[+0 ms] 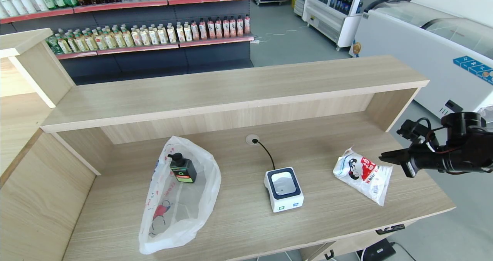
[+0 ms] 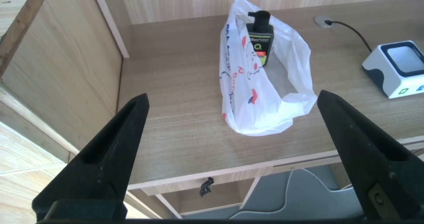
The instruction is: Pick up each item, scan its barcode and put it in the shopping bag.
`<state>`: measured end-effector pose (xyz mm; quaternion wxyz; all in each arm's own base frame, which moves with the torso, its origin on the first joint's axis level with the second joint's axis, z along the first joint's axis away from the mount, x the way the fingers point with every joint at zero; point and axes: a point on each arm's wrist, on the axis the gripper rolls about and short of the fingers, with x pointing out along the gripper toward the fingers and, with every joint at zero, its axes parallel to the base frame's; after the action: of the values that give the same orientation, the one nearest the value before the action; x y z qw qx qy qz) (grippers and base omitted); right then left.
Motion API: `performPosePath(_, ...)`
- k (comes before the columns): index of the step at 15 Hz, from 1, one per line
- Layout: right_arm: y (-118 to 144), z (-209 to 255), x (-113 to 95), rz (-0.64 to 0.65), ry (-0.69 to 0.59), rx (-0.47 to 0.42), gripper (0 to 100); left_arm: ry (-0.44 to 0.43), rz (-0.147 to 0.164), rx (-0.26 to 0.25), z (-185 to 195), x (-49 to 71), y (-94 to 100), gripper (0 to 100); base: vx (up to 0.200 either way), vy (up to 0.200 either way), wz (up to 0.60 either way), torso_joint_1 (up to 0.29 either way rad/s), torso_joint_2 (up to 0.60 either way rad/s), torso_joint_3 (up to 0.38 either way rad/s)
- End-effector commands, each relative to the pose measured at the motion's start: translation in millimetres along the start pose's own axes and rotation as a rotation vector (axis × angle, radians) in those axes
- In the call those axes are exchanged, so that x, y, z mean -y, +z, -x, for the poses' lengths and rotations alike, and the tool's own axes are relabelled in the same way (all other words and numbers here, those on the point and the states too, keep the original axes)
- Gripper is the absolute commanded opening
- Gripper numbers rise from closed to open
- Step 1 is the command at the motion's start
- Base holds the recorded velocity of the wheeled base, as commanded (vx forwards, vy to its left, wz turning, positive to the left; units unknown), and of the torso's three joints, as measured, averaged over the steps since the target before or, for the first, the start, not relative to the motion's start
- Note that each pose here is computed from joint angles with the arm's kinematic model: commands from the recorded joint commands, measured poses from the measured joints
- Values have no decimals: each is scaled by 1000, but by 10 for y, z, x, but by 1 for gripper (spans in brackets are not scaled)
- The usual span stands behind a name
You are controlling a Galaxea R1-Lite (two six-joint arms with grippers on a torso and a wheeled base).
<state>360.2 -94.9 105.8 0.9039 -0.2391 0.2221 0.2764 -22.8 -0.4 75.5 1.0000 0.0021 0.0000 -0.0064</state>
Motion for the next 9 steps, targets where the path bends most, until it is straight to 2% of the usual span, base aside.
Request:
performPosePath(1, 3, 43, 65, -4, -31, -4, 100, 0, 0, 0, 0, 0, 0, 100, 0, 0, 0, 0, 0, 0)
performPosePath(4, -62, -78, 173, -26, -49, -21, 100, 0, 0, 0, 0, 0, 0, 100, 0, 0, 0, 0, 0, 0)
performPosePath(6, -128, -229, 236, -94, -40, -22, 100, 2, 0, -2, 0, 0, -2, 100, 0, 0, 0, 0, 0, 0)
performPosePath(9, -232, -625, 220, -195, 16, -34, 100, 0, 0, -2, 0, 0, -2, 100, 0, 0, 0, 0, 0, 0)
